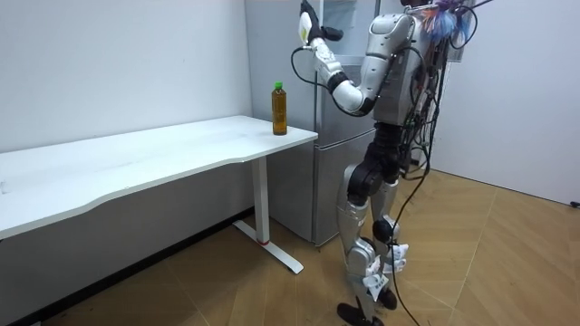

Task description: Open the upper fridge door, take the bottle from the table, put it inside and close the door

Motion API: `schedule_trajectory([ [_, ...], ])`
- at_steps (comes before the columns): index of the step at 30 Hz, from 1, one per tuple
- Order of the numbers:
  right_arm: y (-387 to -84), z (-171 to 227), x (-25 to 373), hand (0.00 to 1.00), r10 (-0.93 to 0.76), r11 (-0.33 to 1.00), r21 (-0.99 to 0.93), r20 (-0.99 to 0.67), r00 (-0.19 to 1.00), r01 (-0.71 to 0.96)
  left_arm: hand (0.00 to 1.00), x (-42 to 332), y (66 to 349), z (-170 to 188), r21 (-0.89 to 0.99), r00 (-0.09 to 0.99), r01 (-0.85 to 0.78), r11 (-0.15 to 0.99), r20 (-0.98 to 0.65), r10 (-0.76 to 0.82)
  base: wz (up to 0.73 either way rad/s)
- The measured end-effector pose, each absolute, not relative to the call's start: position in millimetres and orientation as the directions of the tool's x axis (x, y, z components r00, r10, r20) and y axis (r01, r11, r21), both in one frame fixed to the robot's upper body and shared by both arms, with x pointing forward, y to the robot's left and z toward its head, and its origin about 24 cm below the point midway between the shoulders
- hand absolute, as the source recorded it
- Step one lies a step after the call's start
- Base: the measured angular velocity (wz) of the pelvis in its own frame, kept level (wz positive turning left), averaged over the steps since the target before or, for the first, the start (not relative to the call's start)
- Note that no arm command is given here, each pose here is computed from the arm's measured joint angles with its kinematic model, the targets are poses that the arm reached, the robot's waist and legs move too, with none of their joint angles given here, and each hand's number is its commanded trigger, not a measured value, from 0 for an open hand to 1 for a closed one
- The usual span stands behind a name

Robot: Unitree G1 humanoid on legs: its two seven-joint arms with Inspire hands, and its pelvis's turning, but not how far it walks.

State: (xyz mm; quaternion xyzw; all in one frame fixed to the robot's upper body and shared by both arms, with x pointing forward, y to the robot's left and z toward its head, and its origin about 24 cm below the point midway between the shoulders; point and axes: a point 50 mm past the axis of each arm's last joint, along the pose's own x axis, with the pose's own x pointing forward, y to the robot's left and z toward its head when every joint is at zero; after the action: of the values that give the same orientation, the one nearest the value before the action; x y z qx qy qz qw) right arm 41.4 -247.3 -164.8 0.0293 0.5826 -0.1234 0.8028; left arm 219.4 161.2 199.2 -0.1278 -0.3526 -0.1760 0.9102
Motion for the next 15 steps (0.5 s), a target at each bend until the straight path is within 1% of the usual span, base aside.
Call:
schedule_trajectory([
  [4,-247.5,-165.5,33.5,0.0,-0.173,0.96,-0.1,-0.946,0.274,0.262,0.0,214.2,187.0,199.4,-0.146,0.722,0.239,0.96,0.688,-0.075,0.03],
  [8,-248.1,-165.8,25.1,0.0,-0.18,0.954,-0.105,-0.949,0.258,0.279,0.0,205.9,213.8,192.0,-0.177,0.752,0.065,0.982,0.655,0.069,0.01],
  [11,-246.5,-166.5,19.7,0.0,-0.195,0.937,-0.106,-0.949,0.247,0.333,0.0,195.2,236.4,183.6,-0.203,0.764,-0.094,0.975,0.613,0.201,0.14],
  [13,-247.2,-166.6,13.1,0.0,-0.203,0.926,-0.11,-0.951,0.233,0.36,0.0,188.5,249.5,182.0,-0.227,0.747,-0.182,0.957,0.601,0.285,0.15],
  [15,-248.8,-166.1,2.4,0.0,-0.215,0.91,-0.117,-0.953,0.213,0.397,0.0,176.9,269.4,177.7,-0.258,0.71,-0.308,0.916,0.578,0.402,0.07],
])
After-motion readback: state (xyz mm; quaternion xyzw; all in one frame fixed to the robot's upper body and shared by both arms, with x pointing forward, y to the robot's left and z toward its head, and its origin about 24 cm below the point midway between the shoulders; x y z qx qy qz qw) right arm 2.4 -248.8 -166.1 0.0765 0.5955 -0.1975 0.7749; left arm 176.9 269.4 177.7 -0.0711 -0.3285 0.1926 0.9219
